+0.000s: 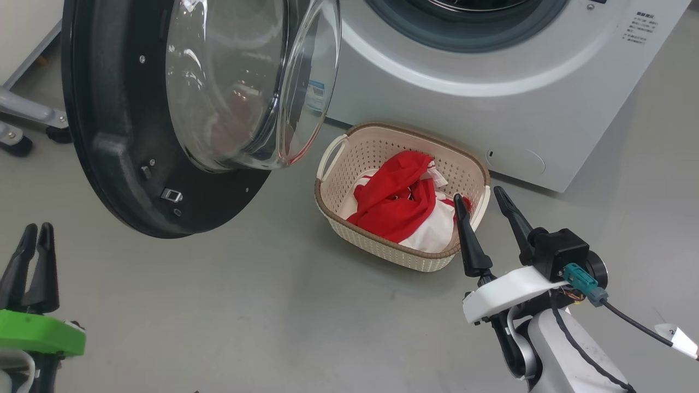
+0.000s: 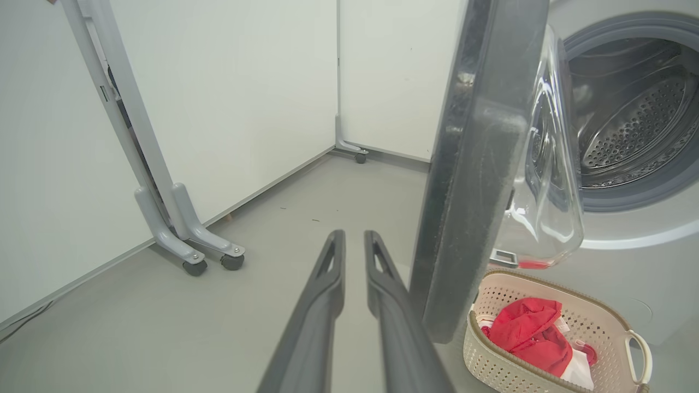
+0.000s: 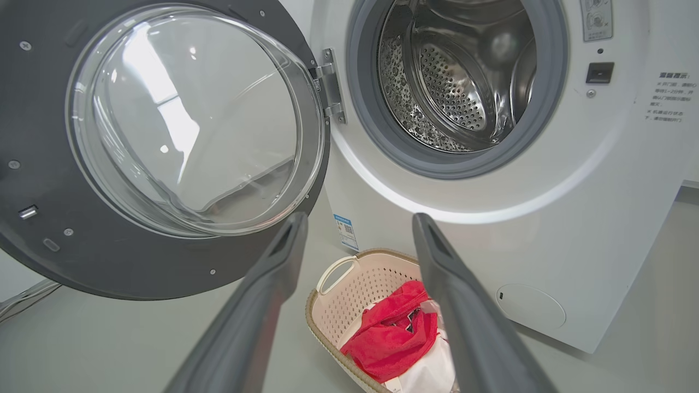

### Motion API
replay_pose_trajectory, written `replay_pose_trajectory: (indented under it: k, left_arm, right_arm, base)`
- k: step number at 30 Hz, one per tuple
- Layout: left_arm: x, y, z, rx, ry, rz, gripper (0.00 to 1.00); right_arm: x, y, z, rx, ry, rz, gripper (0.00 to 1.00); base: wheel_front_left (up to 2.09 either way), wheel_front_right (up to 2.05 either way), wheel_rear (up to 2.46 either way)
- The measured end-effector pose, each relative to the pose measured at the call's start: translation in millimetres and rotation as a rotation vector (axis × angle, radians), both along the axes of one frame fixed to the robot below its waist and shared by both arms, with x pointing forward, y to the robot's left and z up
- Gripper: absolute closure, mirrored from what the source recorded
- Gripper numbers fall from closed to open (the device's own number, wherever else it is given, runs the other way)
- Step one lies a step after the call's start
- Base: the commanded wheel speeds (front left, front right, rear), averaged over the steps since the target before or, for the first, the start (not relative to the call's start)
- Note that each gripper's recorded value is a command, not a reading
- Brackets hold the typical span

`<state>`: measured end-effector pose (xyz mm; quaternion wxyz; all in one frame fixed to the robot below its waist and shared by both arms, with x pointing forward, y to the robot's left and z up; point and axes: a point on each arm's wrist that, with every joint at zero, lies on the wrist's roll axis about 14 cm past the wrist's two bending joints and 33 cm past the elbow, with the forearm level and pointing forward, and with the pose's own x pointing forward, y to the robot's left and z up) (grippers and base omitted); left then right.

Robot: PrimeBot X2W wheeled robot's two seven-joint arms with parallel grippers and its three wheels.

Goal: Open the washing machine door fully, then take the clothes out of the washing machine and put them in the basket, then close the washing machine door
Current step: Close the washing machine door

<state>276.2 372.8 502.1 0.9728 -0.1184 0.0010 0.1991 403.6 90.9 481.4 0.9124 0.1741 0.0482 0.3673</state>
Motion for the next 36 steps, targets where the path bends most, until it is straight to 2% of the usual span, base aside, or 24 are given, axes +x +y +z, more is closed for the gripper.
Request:
replay_pose_trajectory:
  k: [1, 36]
  left_arm:
    - [-0.5, -0.6, -1.2, 0.001, 0.000, 0.000, 0.00]
    - [-8.9, -4.7, -23.2, 0.010, 0.054, -0.003, 0.00]
  right_arm:
    - [0.1, -0.1, 0.1, 0.001, 0.000, 0.000, 0.00]
    - [-1.8, -1.1, 1.5, 0.003, -0.002, -0.002, 0.00]
  base:
    - [0.00, 0.00, 0.00]
    - [0.00, 0.00, 0.00]
